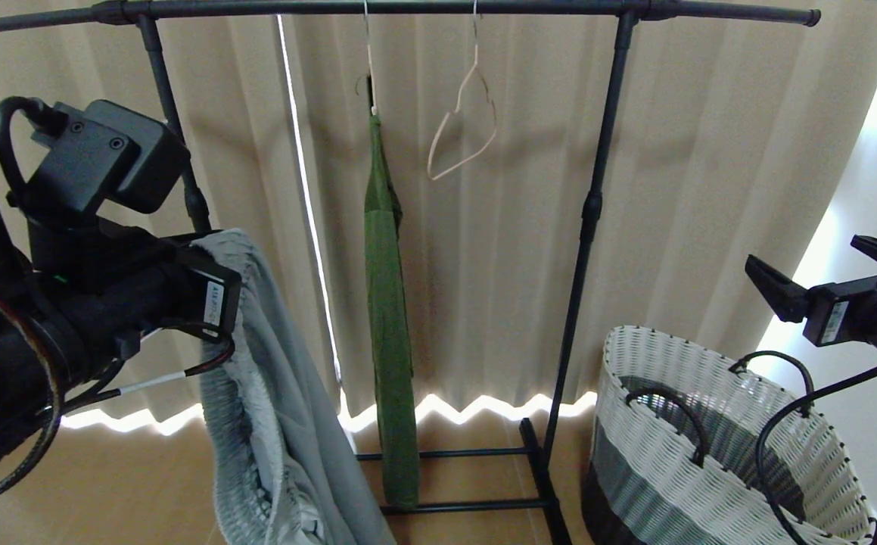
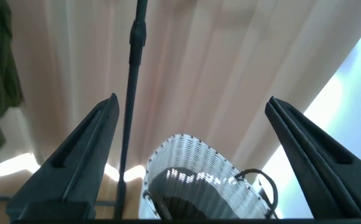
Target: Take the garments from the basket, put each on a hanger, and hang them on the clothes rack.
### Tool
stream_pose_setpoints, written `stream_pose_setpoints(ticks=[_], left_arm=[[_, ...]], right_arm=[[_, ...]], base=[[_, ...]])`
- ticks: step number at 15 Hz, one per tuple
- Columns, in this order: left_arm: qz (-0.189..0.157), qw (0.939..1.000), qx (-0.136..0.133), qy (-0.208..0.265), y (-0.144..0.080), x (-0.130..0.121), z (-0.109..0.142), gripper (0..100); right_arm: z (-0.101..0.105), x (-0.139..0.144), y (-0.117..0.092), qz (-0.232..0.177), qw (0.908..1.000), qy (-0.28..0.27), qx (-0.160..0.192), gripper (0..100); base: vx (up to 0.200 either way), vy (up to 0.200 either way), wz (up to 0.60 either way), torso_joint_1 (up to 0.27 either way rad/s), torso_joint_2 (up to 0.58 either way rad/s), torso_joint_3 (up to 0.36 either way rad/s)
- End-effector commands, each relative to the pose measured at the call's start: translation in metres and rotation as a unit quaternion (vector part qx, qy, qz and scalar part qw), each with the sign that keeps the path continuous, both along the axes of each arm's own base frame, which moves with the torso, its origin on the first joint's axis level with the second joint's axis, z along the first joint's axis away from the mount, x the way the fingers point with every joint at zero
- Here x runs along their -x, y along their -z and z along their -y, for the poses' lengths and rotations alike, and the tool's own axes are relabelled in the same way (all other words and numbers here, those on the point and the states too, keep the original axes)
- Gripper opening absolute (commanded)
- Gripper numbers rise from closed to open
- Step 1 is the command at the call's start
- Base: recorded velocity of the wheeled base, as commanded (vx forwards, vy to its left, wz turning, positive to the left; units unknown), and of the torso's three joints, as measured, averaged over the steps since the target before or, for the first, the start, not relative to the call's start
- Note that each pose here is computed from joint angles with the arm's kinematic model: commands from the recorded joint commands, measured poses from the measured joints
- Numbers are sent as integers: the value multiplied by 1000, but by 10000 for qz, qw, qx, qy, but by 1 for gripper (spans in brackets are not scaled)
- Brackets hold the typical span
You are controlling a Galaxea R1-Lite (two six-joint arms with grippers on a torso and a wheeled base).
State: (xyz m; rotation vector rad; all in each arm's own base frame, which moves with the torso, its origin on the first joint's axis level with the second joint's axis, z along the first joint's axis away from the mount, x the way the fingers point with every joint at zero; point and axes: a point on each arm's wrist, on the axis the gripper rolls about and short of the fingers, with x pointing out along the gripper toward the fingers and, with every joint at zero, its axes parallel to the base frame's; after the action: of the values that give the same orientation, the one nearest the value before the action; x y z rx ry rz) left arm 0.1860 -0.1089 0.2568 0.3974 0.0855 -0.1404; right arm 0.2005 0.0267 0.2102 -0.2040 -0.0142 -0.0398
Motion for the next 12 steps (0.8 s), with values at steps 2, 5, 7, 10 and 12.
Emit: stream_pose_setpoints(ticks=[2, 5, 7, 10, 12], left_arm=[[14, 10000, 10, -4, -1, 1, -1, 0], [2, 10000, -6, -3, 0, 1, -1, 0], [-68, 10000, -60, -2, 6, 4, -2, 0], [-145, 9998, -110, -17, 12, 8, -6, 0], [-94, 9999, -76, -17, 10, 12, -9, 0]], right_arm=[[0, -2, 2, -54, 10000, 1, 15, 100], [0, -3, 2, -61, 10000, -6, 9, 100], [0, -2, 2, -61, 10000, -6, 16, 100], [0, -2, 2, -61, 10000, -6, 9, 100], [0, -2, 2, -61, 10000, -6, 16, 100]], base=[[0, 0, 0, 0, 0, 0], [0, 0, 0, 80, -185, -103], [0, 0, 0, 163, -95, -237], [0, 0, 0, 180, -585, -253], [0, 0, 0, 24, -561, -246]])
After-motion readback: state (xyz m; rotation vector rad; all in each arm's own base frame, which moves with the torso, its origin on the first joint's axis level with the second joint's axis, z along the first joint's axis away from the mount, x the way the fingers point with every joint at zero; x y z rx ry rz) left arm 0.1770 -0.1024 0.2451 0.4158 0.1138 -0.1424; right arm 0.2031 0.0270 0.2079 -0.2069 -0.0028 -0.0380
